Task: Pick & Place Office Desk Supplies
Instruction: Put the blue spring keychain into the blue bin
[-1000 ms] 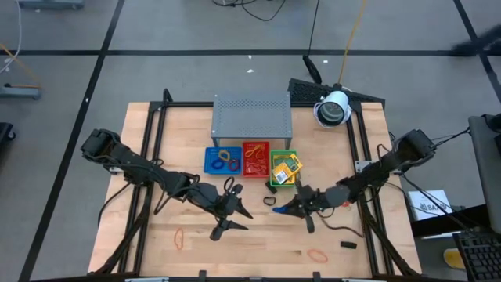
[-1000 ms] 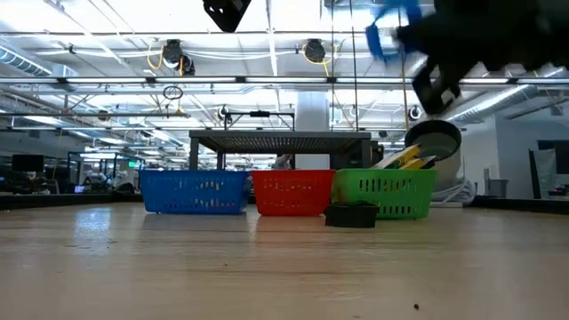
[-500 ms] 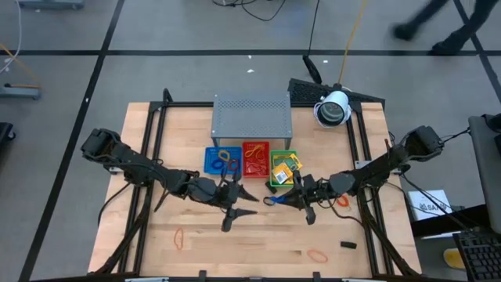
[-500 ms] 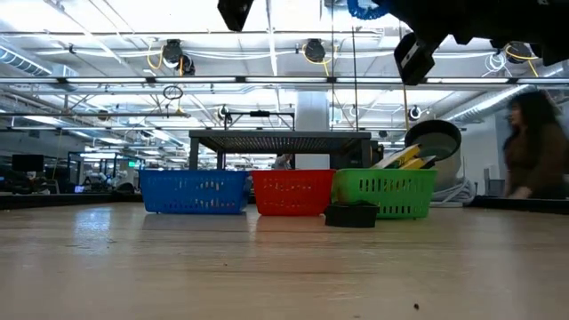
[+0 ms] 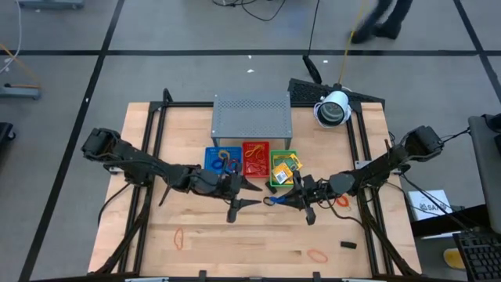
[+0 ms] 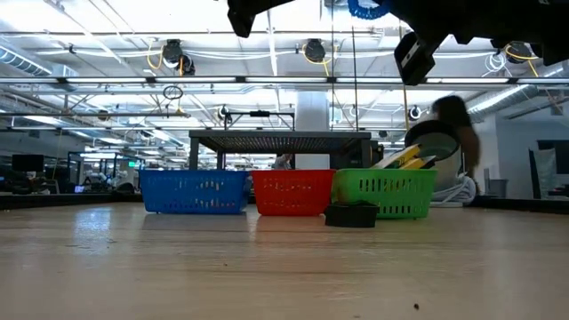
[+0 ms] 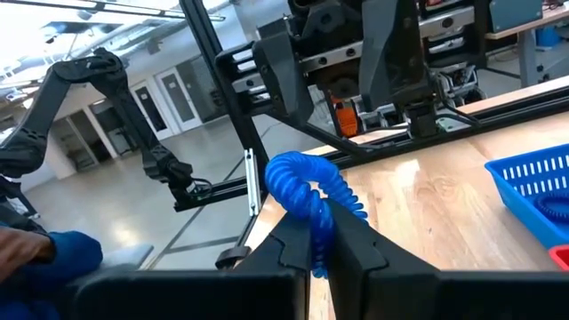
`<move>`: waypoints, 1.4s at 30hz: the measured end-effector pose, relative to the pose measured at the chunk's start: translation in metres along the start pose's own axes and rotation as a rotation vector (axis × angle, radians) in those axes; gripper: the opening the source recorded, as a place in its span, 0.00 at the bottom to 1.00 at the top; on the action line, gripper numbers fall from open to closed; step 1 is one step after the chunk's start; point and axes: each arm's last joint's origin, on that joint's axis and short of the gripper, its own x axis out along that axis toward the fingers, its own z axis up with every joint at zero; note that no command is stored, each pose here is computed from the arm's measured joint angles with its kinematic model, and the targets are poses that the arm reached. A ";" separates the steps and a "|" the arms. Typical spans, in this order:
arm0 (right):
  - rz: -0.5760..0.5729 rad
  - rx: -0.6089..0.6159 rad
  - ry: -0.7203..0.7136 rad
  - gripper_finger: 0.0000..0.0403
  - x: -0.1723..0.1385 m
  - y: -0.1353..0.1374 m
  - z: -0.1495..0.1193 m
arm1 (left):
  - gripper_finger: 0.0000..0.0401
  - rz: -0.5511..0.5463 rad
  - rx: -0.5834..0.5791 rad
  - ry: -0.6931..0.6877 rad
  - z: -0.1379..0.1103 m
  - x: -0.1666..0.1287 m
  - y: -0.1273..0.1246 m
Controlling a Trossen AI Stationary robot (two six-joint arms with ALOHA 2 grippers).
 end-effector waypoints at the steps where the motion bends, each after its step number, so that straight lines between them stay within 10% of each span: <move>1: -0.001 0.000 0.000 0.02 0.000 0.000 0.000 | 0.45 0.000 0.000 0.003 0.000 0.000 0.000; 42: -0.023 -0.002 -0.043 0.02 0.000 -0.001 0.004 | 0.45 0.046 -0.019 -0.088 -0.019 0.029 0.016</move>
